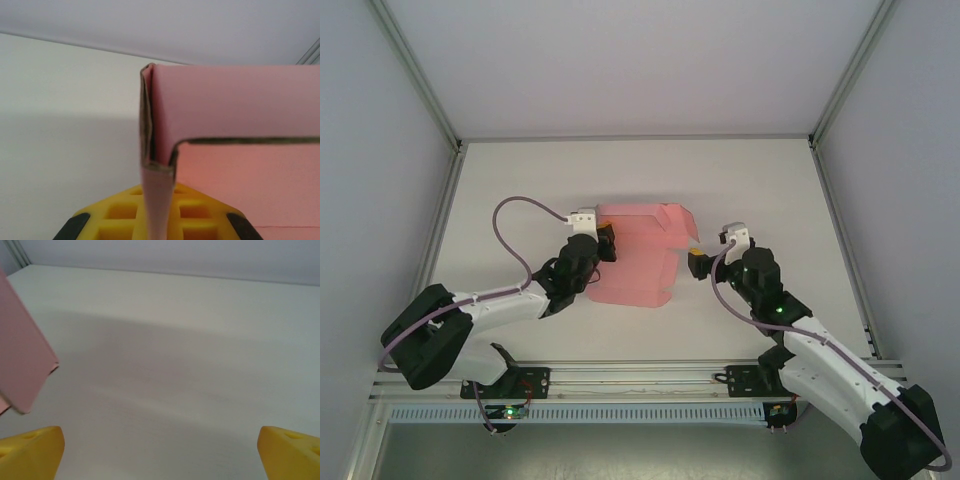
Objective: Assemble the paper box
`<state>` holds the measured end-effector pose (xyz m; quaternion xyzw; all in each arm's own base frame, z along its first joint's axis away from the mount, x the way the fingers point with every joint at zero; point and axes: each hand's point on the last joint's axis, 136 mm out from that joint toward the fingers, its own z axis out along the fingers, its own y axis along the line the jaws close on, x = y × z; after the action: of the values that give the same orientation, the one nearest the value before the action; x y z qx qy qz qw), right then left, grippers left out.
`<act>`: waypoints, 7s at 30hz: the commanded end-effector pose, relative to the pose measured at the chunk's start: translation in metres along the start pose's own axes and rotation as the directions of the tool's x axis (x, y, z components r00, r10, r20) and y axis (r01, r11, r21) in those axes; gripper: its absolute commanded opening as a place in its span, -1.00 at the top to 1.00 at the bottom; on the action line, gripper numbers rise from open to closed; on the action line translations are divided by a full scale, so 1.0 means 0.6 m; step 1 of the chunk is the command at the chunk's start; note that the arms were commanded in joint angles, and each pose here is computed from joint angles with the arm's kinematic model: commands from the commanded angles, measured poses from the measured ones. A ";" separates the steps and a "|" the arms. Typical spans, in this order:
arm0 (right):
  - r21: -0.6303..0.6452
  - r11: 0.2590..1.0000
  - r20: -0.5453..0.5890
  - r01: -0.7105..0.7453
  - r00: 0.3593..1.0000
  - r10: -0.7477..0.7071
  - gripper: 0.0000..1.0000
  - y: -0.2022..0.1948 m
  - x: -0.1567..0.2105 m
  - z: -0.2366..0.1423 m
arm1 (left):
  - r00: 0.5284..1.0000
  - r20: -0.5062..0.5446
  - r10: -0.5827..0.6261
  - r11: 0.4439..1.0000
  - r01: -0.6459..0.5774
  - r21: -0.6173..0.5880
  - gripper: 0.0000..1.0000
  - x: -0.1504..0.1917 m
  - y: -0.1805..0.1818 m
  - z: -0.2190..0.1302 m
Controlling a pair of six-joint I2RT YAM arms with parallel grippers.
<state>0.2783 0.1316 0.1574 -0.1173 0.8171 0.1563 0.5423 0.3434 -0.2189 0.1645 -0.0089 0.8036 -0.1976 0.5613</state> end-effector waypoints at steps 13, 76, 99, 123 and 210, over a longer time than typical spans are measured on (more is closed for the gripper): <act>-0.163 0.986 0.160 -0.040 0.985 0.067 -0.97 0.041 -0.069 0.013 | 0.999 -0.032 0.024 0.999 -0.022 0.039 1.00 0.008 -0.012 0.012; 0.060 0.985 0.216 0.162 0.961 -0.172 -0.96 0.049 -0.077 -0.014 | 0.998 -0.060 0.032 0.997 -0.037 -0.074 1.00 0.014 0.033 0.015; -0.356 0.931 -0.058 -0.086 0.996 0.070 -0.85 0.048 -0.054 0.041 | 0.998 -0.052 0.033 0.999 -0.033 0.010 1.00 0.006 0.030 -0.007; -0.633 0.774 -0.057 -0.005 0.998 -0.040 -0.80 0.168 -0.052 0.061 | 0.998 -0.064 0.010 0.999 -0.008 0.036 1.00 0.003 0.022 -0.008; -0.372 0.913 0.022 0.170 0.984 -0.175 -0.42 0.162 -0.102 0.032 | 0.994 -0.107 -0.015 0.996 0.004 -0.094 1.00 0.016 0.057 -0.001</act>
<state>0.2831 0.2424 0.2143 -0.3055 0.7639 0.2589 0.5061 0.3443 -0.1915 0.1313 -0.0224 0.8541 -0.1520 0.4970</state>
